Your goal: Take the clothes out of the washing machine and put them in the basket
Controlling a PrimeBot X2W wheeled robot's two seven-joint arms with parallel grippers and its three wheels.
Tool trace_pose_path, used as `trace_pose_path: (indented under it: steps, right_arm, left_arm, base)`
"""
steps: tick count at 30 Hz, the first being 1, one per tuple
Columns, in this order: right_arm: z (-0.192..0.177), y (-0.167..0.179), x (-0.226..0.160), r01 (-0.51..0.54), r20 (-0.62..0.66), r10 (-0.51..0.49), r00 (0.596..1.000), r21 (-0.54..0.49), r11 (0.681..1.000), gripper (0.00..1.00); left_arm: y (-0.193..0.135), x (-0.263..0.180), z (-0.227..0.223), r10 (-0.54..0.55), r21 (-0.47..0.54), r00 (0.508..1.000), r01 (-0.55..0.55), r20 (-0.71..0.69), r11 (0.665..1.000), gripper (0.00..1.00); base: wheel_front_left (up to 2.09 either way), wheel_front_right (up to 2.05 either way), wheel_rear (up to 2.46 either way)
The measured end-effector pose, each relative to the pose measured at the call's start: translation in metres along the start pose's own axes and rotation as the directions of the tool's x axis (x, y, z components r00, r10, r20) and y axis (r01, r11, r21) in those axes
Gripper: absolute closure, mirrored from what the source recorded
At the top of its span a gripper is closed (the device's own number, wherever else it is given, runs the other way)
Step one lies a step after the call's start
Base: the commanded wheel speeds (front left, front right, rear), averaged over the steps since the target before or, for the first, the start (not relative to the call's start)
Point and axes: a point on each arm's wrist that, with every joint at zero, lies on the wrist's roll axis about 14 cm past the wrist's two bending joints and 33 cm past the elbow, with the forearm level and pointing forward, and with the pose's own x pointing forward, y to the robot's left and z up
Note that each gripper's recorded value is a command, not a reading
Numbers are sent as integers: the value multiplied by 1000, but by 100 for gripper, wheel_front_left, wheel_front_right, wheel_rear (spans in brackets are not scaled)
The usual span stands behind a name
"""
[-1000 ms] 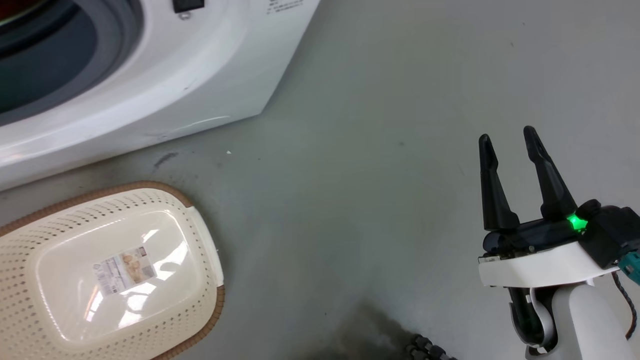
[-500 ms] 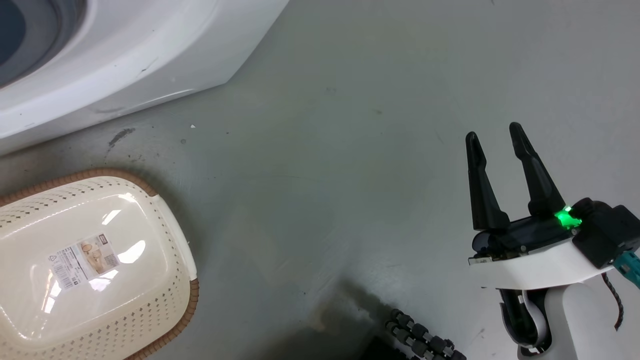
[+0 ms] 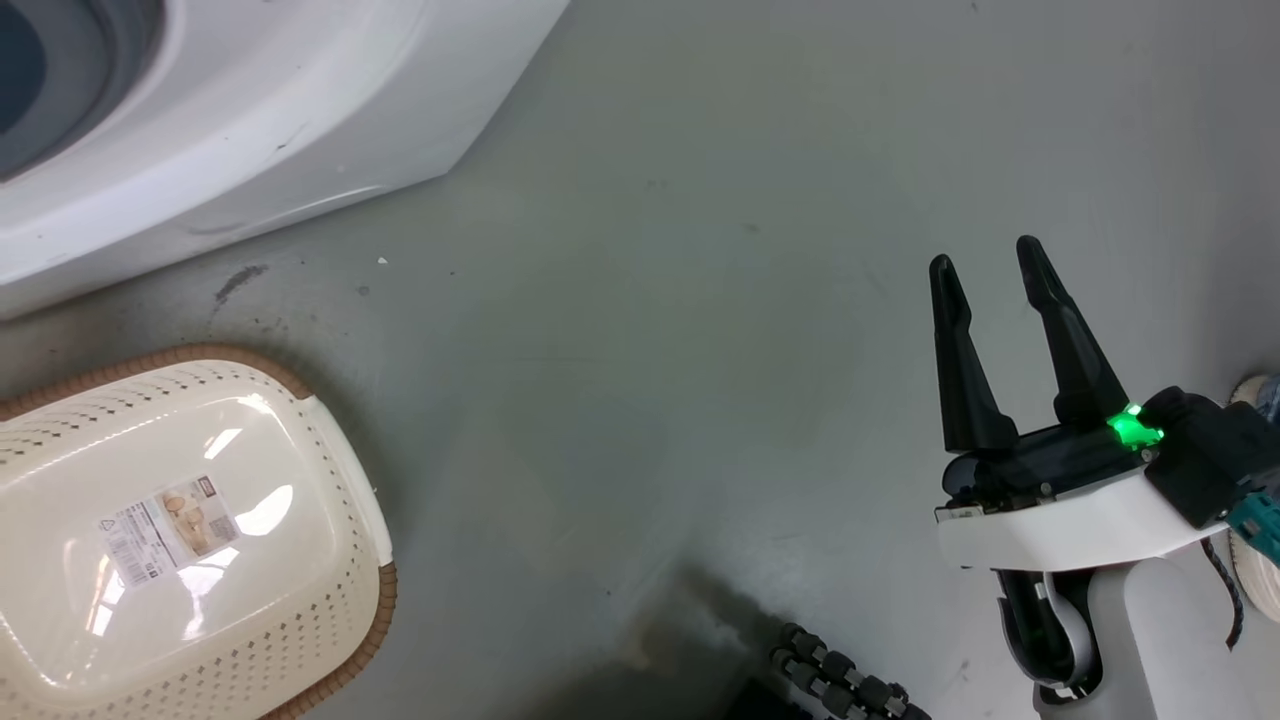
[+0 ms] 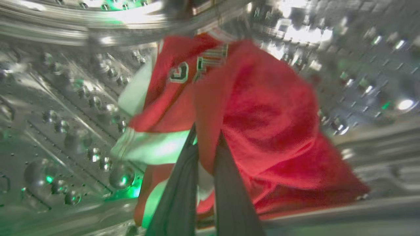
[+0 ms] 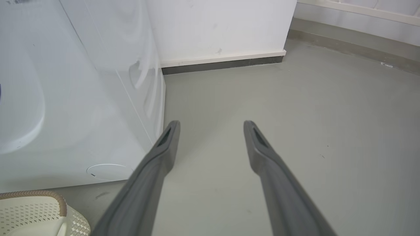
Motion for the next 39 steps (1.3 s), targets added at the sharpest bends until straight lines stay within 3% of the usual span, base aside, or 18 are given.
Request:
trace_pose_path:
  steps: [8,17,29,39]
  right_arm:
    - [15,5,1,-17,47,17,999,11,1000,0]
    - [38,6,-5,-27,114,25,993,20,999,0]
    - [68,10,-29,-46,200,41,979,20,999,0]
    - [84,21,-41,-86,254,77,964,26,996,0]
  left_arm:
    - [-5,-21,16,3,-85,984,13,180,996,100]
    - [-6,-56,11,44,-174,931,21,362,985,100]
    - [-3,-149,31,106,-199,815,12,569,980,100]
    - [-7,-227,33,126,-205,741,16,659,979,100]
  base:
    - [0,0,0]
    - [0,0,0]
    - [0,0,0]
    - [0,0,0]
